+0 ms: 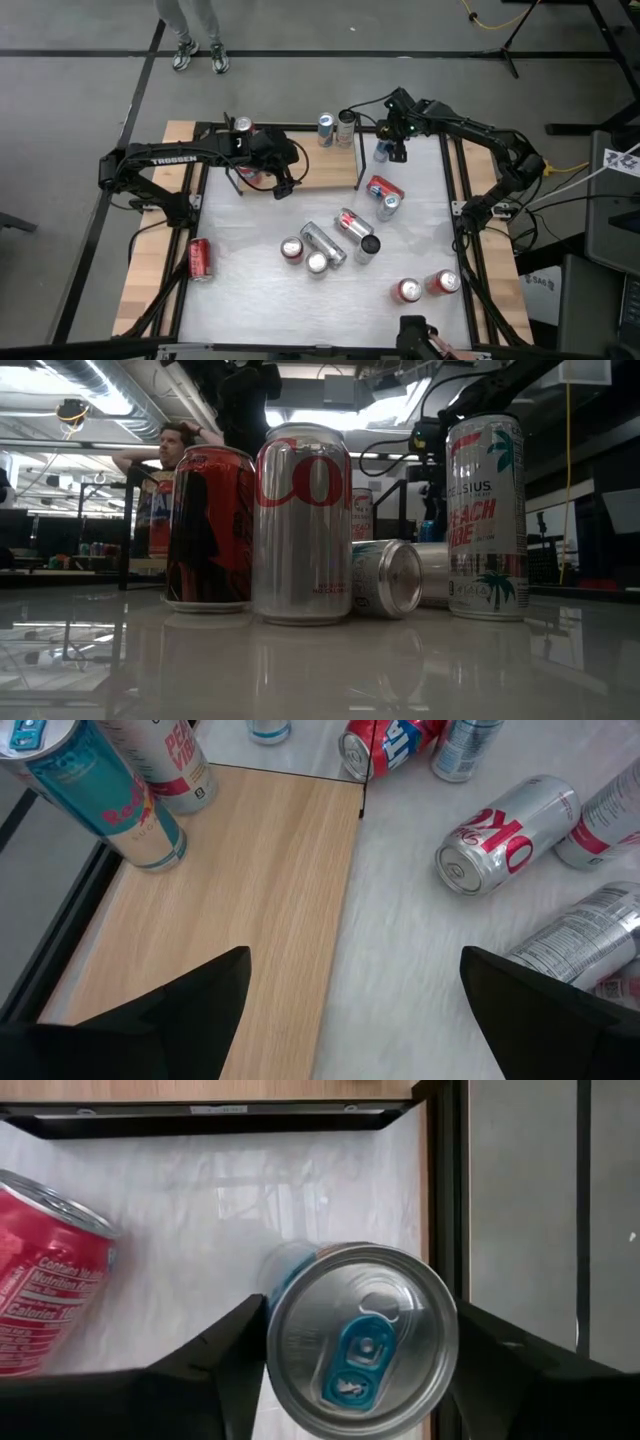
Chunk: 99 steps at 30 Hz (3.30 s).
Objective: Place canned beverage on shelf
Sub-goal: Put the blue soda can on the shelf aligned with the other blue soda can
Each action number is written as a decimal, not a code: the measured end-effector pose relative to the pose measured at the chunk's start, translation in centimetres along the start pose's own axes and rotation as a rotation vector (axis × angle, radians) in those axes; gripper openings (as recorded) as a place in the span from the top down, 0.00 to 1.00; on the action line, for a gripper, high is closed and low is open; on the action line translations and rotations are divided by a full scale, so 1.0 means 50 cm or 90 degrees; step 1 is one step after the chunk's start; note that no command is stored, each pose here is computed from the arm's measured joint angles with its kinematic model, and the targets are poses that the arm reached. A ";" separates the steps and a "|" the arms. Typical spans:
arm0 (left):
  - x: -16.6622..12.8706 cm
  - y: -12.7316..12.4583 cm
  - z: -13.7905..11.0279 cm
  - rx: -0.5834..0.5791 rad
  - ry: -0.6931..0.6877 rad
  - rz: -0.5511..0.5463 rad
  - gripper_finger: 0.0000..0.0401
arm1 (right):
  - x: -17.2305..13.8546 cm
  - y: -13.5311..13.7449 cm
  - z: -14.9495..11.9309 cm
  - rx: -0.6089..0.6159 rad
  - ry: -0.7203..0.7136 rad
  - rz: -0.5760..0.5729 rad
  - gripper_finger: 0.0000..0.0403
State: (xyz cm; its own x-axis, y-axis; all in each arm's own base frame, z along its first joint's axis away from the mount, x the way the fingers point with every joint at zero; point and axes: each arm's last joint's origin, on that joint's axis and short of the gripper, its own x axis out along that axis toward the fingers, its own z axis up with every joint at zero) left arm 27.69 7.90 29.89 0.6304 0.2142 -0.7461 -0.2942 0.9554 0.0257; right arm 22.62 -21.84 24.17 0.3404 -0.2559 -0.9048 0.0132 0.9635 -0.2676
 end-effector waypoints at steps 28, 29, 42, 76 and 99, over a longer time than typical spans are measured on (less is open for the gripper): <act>-0.001 0.000 0.000 0.002 -0.001 0.000 0.12 | -0.321 -0.069 0.085 0.105 -0.010 -0.113 0.42; -0.001 0.000 0.000 0.002 -0.001 0.000 0.12 | -0.337 -0.067 0.092 0.100 -0.025 -0.121 0.42; -0.001 0.000 -0.003 0.003 0.008 0.000 0.12 | -0.450 0.019 0.187 -0.016 -0.193 -0.138 0.42; -0.001 0.000 -0.012 0.058 0.038 -0.004 0.12 | -0.112 0.090 0.389 -0.136 -0.092 0.018 0.42; -0.002 -0.021 -0.012 0.071 0.037 -0.019 0.12 | -0.007 0.078 0.395 -0.139 -0.056 0.070 0.42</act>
State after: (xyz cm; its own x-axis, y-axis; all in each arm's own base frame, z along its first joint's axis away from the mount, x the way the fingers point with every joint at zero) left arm 27.50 6.76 29.52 0.5942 0.1769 -0.7846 -0.1930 0.9784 0.0744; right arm 41.14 -16.43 29.99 0.4098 -0.1329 -0.9025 -0.2288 0.9427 -0.2428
